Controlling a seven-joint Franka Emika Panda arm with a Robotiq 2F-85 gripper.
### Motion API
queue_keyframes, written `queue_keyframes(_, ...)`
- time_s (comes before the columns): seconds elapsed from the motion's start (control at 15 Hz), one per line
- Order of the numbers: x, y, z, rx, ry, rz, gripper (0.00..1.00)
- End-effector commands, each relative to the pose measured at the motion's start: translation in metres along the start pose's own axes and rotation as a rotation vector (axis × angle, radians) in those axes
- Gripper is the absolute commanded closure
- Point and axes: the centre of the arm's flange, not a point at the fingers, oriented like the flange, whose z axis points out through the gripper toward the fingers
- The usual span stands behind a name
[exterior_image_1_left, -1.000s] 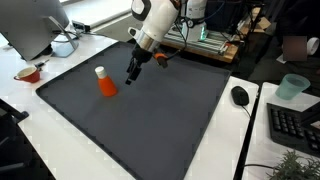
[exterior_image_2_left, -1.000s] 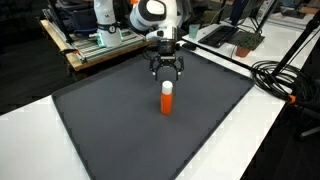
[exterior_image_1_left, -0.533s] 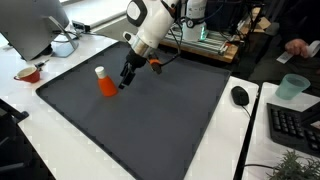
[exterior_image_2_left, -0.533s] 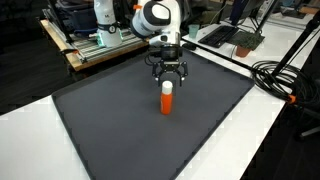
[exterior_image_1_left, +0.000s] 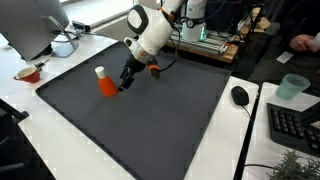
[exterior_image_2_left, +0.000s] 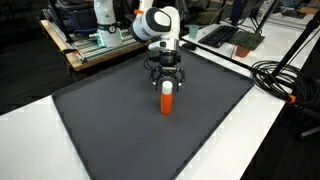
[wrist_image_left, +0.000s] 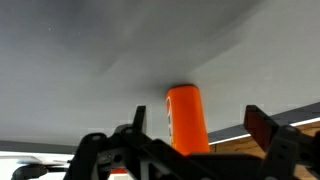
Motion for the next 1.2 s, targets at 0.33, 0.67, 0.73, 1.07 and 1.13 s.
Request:
queue_keyframes(0.33,0.003,-0.002,0.019,0.018,0.048,-0.003,0.0)
queue_keyframes(0.67,0.01,-0.002,0.026,0.005,0.076,0.001,0.0)
queue_keyframes(0.73,0.012,-0.007,0.015,-0.003,0.062,-0.02,0.0)
queue_keyframes(1.07,0.012,-0.005,0.019,-0.01,0.068,-0.019,0.0)
queue_keyframes(1.13,0.012,-0.005,0.019,-0.01,0.068,-0.019,0.0)
